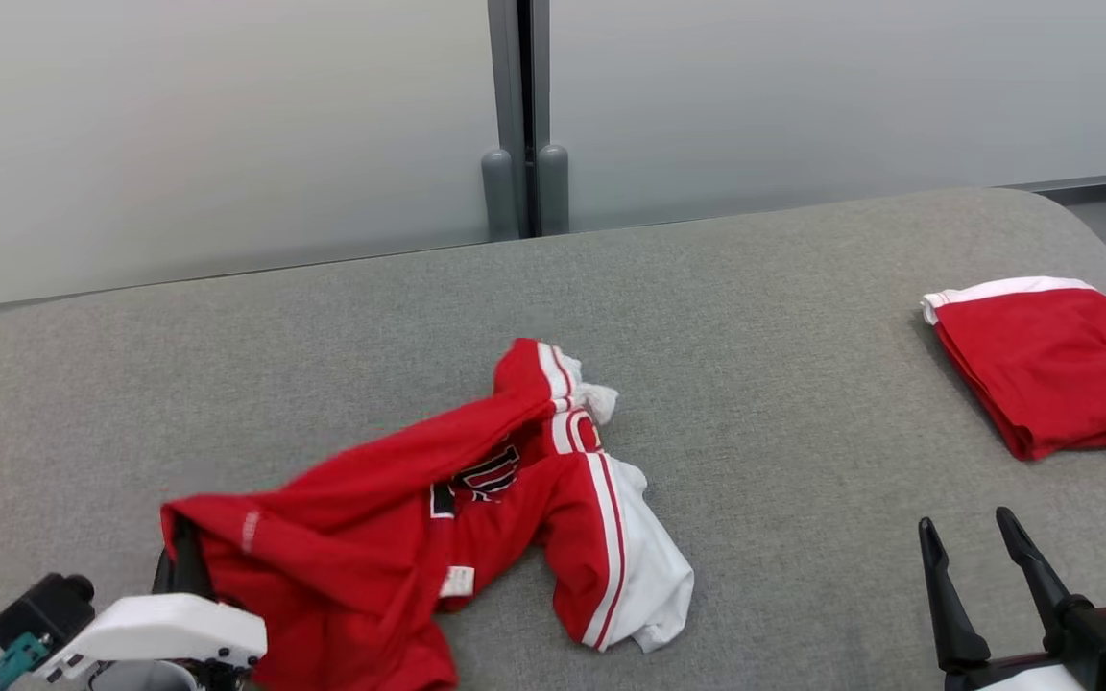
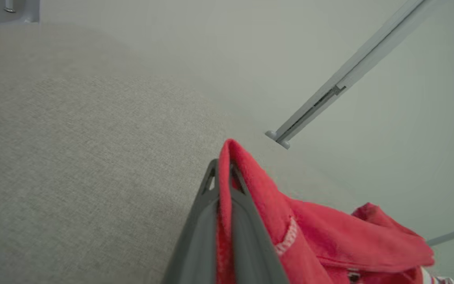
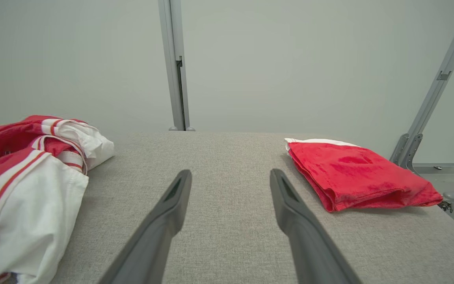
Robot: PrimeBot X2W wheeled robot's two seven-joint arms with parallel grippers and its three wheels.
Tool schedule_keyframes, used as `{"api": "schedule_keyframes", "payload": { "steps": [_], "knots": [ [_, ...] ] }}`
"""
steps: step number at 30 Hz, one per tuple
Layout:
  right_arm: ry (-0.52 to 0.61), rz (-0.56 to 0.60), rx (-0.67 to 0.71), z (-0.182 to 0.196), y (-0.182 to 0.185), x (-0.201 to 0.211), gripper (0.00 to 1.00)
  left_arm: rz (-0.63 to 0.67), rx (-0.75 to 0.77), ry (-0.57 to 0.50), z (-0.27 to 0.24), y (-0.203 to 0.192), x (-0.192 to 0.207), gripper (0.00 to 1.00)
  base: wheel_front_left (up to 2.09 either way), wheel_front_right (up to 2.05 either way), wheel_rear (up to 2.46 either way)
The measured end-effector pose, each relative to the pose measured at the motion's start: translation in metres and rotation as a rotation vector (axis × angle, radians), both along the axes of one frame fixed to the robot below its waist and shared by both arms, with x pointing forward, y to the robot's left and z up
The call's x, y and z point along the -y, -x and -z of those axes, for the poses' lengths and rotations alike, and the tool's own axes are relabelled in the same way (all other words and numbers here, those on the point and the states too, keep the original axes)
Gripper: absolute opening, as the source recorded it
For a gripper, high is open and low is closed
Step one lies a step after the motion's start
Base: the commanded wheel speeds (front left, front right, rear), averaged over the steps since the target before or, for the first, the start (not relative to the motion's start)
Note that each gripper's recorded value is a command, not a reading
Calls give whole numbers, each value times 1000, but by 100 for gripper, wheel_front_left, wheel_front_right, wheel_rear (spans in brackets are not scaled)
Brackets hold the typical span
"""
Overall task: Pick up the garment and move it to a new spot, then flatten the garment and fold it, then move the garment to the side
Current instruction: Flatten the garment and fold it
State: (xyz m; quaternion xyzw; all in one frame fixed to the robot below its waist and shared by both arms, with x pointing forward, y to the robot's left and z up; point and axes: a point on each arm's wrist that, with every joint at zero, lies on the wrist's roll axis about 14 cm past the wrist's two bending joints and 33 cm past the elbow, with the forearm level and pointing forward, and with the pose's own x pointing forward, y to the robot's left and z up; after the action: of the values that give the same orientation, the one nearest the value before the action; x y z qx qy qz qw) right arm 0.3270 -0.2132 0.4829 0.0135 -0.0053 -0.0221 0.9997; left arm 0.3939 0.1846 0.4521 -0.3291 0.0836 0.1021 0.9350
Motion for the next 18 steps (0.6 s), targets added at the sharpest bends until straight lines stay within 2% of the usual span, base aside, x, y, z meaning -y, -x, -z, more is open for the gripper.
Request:
{"api": "schedule_keyframes", "payload": {
  "steps": [1, 3, 4, 5, 6, 7, 9, 12, 15, 18],
  "knots": [
    [0, -4, -4, 1, 0, -1, 100, 28, -24, -22, 12, 3, -1, 0, 0, 0, 0],
    [2, -8, -13, 4, -1, -3, 100, 37, -60, 2, 28, 4, -1, 0, 0, 0, 0],
    [3, -11, -15, 4, -1, -3, 100, 54, -58, 3, 31, 2, 2, 4, 0, 0, 0],
    [4, -13, -16, 5, -1, -4, 100, 61, -68, -4, 36, 2, 1, 21, 0, 0, 0],
    [4, -14, -18, 5, -2, -4, 100, 63, -78, -15, 40, 2, -1, 44, 0, 0, 0],
    [5, -15, -19, 6, -2, -4, 100, 61, -84, -27, 43, 2, -5, 100, 0, 0, 0],
    [6, -17, -20, 6, -3, -5, 100, 50, -86, -38, 45, 2, -10, 100, 0, 0, 0],
    [8, -18, -15, 4, -3, -5, 100, 27, -80, -109, 41, 1, -27, 100, 0, 0, 0],
    [11, -12, -4, 1, -2, -3, 100, -72, 16, -193, 5, -4, -60, 100, 0, 0, 0],
    [11, -5, 1, 0, 3, 0, 100, -83, 77, -250, -11, 17, -55, 100, 0, 0, 0]
  ]
}}
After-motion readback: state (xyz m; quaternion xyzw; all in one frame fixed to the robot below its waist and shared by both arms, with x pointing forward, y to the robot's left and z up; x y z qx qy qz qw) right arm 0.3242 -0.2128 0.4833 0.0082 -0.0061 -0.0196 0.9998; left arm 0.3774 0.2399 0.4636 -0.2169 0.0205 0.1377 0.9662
